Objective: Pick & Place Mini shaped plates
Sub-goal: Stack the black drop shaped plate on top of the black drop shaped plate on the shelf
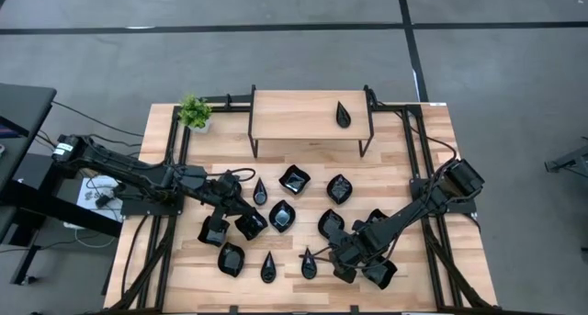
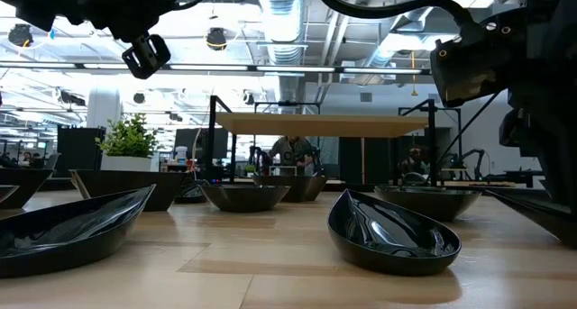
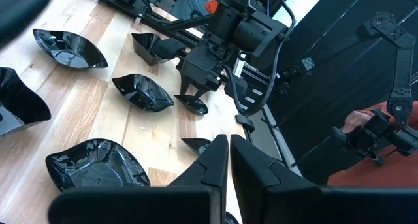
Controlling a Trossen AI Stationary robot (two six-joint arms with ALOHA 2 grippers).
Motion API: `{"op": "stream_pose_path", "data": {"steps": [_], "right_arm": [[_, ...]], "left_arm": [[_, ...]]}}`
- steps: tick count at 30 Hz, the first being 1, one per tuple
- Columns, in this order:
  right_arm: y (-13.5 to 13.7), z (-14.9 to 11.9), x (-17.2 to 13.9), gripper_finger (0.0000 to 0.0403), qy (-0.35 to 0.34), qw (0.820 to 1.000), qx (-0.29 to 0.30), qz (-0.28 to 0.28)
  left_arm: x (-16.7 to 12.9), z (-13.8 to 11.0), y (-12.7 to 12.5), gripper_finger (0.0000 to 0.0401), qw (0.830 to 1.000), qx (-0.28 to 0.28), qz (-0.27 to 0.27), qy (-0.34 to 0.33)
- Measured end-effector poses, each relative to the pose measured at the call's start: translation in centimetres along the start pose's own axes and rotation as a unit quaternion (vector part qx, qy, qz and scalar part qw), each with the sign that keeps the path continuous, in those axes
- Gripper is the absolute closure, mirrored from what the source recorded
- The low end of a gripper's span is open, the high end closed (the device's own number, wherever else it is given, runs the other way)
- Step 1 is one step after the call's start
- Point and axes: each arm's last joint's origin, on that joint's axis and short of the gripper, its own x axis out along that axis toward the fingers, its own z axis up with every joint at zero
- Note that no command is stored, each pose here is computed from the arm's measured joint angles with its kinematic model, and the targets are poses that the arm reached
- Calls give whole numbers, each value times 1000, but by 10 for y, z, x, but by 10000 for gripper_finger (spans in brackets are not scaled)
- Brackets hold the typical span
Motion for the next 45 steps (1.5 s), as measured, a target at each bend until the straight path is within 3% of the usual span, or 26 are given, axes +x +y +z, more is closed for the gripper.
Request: {"op": "stream_pose_path", "data": {"steps": [17, 28, 45], "right_arm": [[0, 0, 0, 338, 0, 1000, 1, 2], [11, 6, -9, 339, -11, 1000, -12, 21], [10, 5, -13, 345, 5, 1000, -14, 6]], "left_arm": [[0, 0, 0, 382, 1000, 0, 0, 0], [0, 0, 0, 382, 1000, 0, 0, 0], [0, 0, 0, 382, 1000, 0, 0, 0]]}}
